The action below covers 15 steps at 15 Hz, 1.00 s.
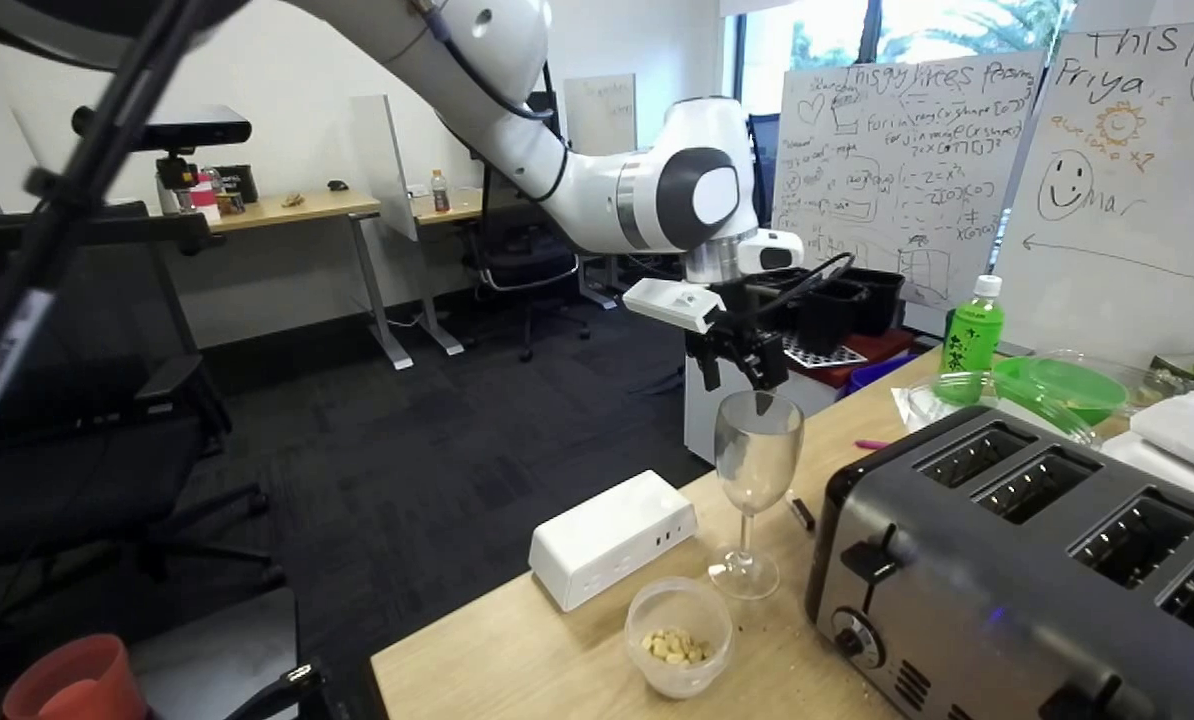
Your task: Pick the black and white object on the table and put it next to the bread toaster
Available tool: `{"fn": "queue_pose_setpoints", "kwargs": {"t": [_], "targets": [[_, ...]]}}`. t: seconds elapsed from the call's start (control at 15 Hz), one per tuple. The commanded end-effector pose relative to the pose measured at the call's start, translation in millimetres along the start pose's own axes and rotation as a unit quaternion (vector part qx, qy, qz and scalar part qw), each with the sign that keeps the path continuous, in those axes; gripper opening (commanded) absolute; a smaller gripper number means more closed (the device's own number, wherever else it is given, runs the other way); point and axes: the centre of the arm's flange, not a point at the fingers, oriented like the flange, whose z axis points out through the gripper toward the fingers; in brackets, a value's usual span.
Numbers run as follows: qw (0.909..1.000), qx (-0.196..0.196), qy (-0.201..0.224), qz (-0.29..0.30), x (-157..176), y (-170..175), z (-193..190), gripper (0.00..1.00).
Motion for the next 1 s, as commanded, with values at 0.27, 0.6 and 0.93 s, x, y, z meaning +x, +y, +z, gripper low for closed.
{"fn": "queue_pose_setpoints", "kwargs": {"t": [0.27,0.6,0.93], "targets": [[0.9972,0.043,0.053,-0.032,-109,22,-42,1.00],[0.9950,0.064,0.050,-0.058,-129,4,-50,1.00],[0.9929,0.076,0.053,-0.074,-145,7,-58,1.00]]}}
